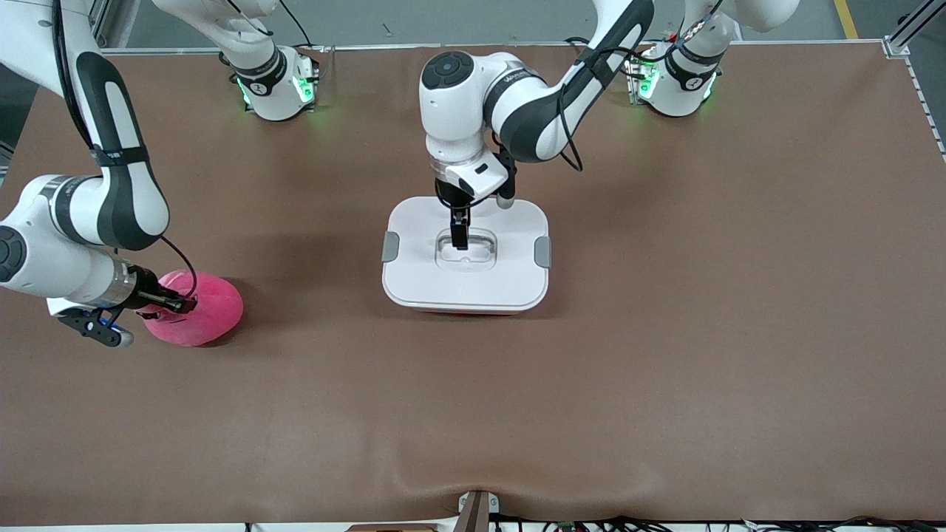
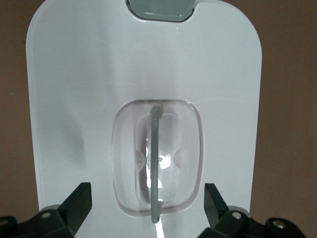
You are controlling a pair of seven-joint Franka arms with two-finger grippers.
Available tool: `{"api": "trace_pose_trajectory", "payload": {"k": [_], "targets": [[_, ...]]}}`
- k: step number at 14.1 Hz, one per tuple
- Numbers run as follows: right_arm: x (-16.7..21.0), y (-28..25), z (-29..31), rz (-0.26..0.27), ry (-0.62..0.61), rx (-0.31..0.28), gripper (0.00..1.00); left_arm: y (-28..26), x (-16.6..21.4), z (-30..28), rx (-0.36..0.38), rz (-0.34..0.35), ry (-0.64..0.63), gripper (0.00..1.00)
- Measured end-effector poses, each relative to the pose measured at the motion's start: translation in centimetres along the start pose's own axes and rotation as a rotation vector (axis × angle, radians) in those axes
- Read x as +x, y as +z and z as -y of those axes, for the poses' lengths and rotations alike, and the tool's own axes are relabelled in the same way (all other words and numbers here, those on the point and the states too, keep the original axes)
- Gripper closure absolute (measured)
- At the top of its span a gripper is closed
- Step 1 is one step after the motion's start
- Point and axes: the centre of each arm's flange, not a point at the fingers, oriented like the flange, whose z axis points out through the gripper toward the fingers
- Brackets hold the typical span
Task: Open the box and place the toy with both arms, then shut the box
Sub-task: 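Grasp the pink plush with the right gripper while the left gripper grips the handle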
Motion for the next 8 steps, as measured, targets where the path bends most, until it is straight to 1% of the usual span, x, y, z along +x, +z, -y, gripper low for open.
{"api": "trace_pose_trajectory", "payload": {"k": [1, 2, 3, 4, 5, 7, 8], "targets": [[0.0, 0.0, 0.0, -0.001, 0.001, 0.001, 0.63, 0.3, 0.3, 0.6, -0.003, 0.008, 0.007, 0.0], [0.0, 0.0, -0.1, -0.002, 0.002, 0.001, 0.63, 0.6, 0.7, 1.0, -0.001, 0.006, 0.011, 0.0], [0.1, -0.1, 0.0, -0.009, 0.003, 0.004, 0.7, 0.8, 0.9, 1.4, 0.0, 0.002, 0.016, 0.0], [0.3, -0.2, 0.0, -0.02, 0.004, 0.009, 0.8, 1.0, 1.2, 1.5, -0.003, -0.003, 0.021, 0.0], [0.4, -0.3, -0.1, -0.026, 0.006, 0.012, 0.87, 1.0, 1.3, 1.4, -0.009, -0.001, 0.022, 0.0], [0.4, -0.3, -0.2, -0.027, 0.007, 0.012, 0.87, 1.1, 1.5, 1.0, -0.024, 0.021, 0.016, 0.0], [0.4, -0.3, -0.2, -0.027, 0.007, 0.012, 0.87, 1.1, 1.6, 0.7, -0.031, 0.033, 0.012, 0.02]]}}
